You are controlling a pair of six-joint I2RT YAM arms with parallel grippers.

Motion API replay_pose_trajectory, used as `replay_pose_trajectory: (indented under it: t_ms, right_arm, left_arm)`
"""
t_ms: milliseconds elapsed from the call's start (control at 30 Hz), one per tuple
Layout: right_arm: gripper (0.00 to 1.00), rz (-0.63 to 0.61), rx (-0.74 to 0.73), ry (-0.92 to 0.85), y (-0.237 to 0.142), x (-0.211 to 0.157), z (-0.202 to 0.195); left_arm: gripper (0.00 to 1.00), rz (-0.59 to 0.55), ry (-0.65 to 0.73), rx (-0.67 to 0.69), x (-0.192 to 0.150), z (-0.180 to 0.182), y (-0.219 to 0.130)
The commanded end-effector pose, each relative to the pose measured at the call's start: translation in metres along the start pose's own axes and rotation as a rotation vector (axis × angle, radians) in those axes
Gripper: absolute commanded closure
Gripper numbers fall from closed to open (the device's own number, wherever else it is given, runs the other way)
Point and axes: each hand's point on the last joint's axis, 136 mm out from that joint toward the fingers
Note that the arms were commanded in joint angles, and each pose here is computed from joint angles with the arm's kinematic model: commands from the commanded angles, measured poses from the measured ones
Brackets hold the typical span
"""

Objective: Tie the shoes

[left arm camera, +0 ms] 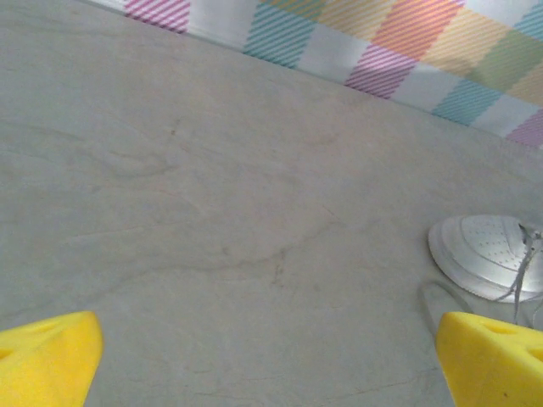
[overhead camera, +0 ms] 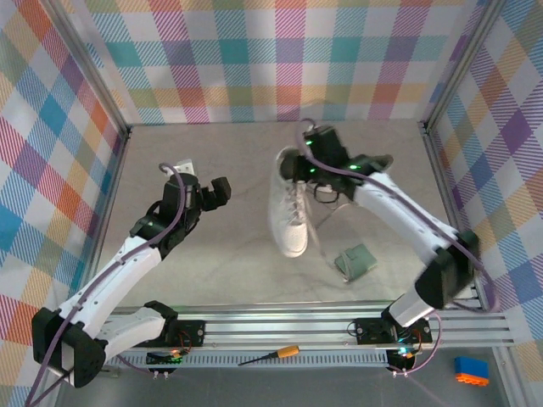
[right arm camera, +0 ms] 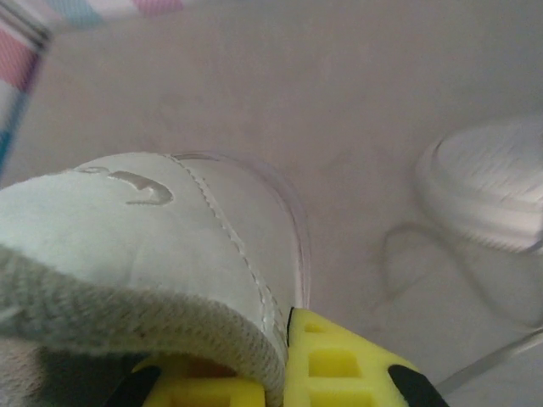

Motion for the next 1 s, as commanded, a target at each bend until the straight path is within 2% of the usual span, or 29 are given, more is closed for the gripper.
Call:
replay_pose_trajectory:
  t_ms: [0,100,267,667,700,833,967]
  right_arm:
    - [1.0,-0.069,0.13,0.161,0.017,0.022,0.041]
    - [1.0,0.021,0.094,0.226,0.061,0.008,0.042]
    - [1.0,0.105,0.022,0.228,0.108,-0.006,0.044]
    - [1.0,0.207,-0.039,0.114,0.168,-0.025,0.049]
    - [0.97,0.22,-0.035,0.107,0.17,-0.027,0.051]
    - [0.73,0.243,0.024,0.076,0.173,-0.025,0.065]
    - [0.56,0.2,0.089,0.015,0.149,-0.003,0.082]
  left_arm:
    - [0.0,0.038,0.001,0.101,-0.012,0.023,-0.006]
    - [0.0,0.041,-0.008,0.126,-0.013,0.029,-0.01]
    - [0.0,0.049,-0.022,0.16,-0.017,0.036,-0.013]
    - [0.0,0.087,0.019,0.102,-0.028,0.026,-0.001]
    - [0.0,0.096,0.017,0.086,-0.03,0.023,0.001]
    - [0.0,0.134,-0.022,0.049,-0.041,0.016,0.007]
    - [0.0,0.153,-0.022,-0.006,-0.048,0.008,0.008]
Point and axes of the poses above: each hand's point on the last joint's axis, 136 mm out from that joint toward the fingers, its own y axis out along the fingers, its own z axis along the line the jaws close on, x = y × z, and after that the axes turned 3 degrees about y, right-handed
